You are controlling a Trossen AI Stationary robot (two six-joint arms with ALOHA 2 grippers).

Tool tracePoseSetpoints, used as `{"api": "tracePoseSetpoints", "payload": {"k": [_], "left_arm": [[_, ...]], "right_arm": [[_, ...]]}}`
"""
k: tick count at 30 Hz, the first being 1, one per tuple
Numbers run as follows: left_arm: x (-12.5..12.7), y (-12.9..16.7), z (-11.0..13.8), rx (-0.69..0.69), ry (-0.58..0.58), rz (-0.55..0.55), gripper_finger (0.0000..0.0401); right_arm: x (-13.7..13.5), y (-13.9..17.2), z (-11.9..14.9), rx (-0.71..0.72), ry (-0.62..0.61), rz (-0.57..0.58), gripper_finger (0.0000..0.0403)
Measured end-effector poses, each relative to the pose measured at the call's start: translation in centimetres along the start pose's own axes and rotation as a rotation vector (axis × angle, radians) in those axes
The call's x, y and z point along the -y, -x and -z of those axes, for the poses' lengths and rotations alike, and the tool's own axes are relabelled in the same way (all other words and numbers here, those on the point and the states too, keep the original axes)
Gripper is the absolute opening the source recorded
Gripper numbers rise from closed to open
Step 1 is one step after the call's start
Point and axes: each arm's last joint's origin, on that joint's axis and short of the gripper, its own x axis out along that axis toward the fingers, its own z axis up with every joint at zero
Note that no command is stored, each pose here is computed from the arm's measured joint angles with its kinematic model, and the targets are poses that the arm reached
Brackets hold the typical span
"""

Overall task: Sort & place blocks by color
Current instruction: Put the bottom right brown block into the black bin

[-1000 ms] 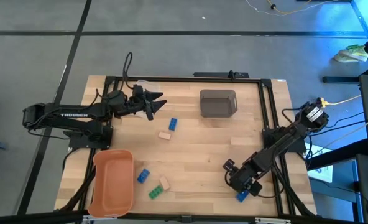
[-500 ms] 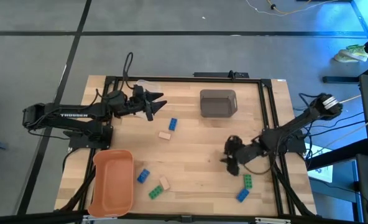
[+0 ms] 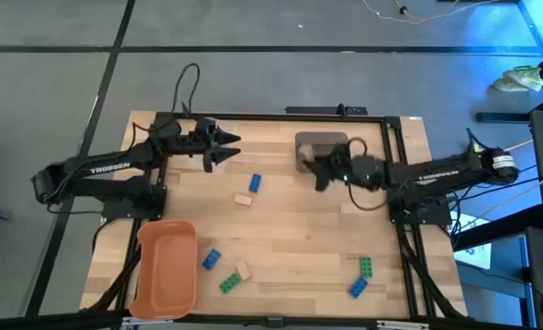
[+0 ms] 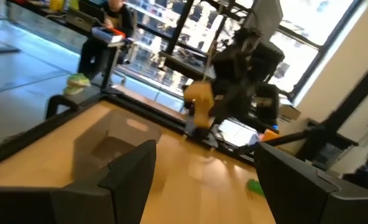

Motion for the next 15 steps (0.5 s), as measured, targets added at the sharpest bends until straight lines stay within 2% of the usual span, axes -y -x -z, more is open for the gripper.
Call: {"api": "tracePoseSetpoints", "payload": {"k": [3, 8, 11, 15], "left_arm": [[-0.4, 0.2, -0.2, 0.013, 0.003, -0.024, 0.0263], [-0.4, 0.2, -0.2, 0.014, 0.033, -0.027, 0.0263], [-0.3, 0.1, -0.2, 0.029, 0.057, -0.056, 0.0263], [0.0, -0.1, 0.0, 0.061, 0.061, -0.118, 0.0263]], "right_arm": [[0.4, -0.6, -1.8, -0.007, 0.015, 0.027, 0.0131], [2.2, -1.9, -4.4, -0.280, 0.098, 0.251, 0.0131], [4.9, -3.2, -5.3, -0.481, 0.102, 0.394, 0.0131], [9.7, -5.4, -3.9, -0.747, 0.058, 0.480, 0.0131]]}}
